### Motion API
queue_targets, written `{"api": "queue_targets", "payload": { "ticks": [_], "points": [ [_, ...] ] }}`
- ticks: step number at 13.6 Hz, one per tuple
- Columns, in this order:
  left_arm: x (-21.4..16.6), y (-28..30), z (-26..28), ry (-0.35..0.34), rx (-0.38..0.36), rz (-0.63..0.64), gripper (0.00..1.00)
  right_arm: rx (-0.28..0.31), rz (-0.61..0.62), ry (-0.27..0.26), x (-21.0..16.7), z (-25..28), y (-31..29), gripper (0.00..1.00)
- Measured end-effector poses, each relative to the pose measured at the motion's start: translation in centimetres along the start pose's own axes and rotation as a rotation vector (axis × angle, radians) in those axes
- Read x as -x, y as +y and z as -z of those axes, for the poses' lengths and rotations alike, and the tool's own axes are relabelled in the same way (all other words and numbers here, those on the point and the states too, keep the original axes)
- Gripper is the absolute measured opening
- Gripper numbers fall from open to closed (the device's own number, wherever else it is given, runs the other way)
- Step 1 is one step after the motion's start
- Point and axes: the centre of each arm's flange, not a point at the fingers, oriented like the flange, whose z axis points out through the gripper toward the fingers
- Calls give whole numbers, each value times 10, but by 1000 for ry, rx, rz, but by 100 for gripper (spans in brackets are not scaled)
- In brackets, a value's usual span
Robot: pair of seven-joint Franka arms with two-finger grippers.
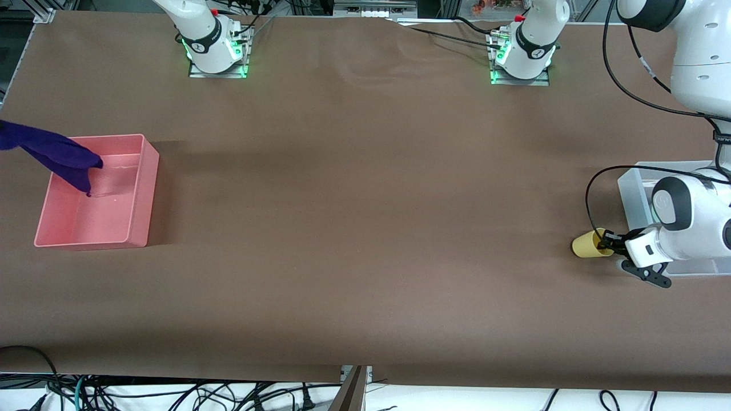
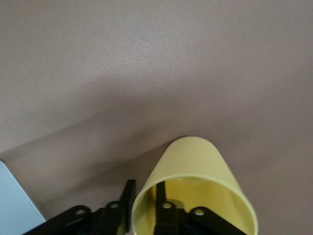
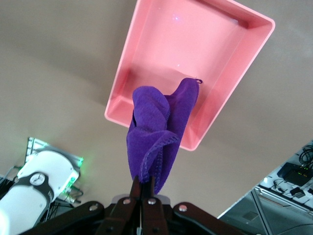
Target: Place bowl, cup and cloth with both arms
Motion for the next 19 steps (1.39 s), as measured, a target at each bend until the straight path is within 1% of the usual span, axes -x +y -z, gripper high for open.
{"api": "queue_targets", "payload": {
  "ticks": [1, 2, 3, 4, 5, 7, 8, 9, 10, 11, 12, 14, 15, 16, 18, 19],
  "points": [
    [0, 0, 6, 4, -3, 0, 7, -9, -18, -9, -8, -14, 2, 2],
    [0, 1, 15, 4, -4, 0, 4, -21, -27, -12, -13, -22, 3, 6],
    [2, 3, 29, -7, 4, 0, 4, -40, -27, 0, -17, -26, 1, 15],
    [4, 5, 49, -29, 19, -1, 4, -62, -26, 26, -19, -24, -2, 26],
    [8, 8, 74, -57, 37, 0, 4, -79, -37, 56, -21, -20, -6, 35],
    [25, 5, 129, -111, 64, -3, 4, -91, -122, 106, -26, -2, -22, 58],
    [41, -4, 152, -130, 57, -21, 4, -87, -162, 124, -36, 10, -40, 69],
    [59, -20, 168, -146, 33, -42, 4, -77, -179, 141, -48, 23, -64, 78],
    [81, -40, 177, -160, 14, -55, 4, -63, -178, 165, -61, 37, -91, 88],
    [104, -63, 178, -170, 10, -52, 4, -46, -165, 198, -71, 50, -116, 99],
    [126, -85, 171, -177, 6, -44, 4, -27, -150, 240, -76, 65, -136, 100],
    [160, -125, 135, -149, -25, -52, 4, 9, -138, 328, -70, 91, -152, 100],
    [172, -138, 111, -126, -42, -61, 4, 15, -141, 345, -63, 97, -153, 100],
    [180, -147, 88, -107, -57, -66, 4, 17, -141, 350, -58, 99, -151, 100],
    [184, -151, 55, -87, -71, -78, 4, 13, -144, 344, -57, 94, -147, 100],
    [181, -149, 49, -83, -73, -84, 4, 9, -151, 337, -58, 90, -147, 100]
  ]
}}
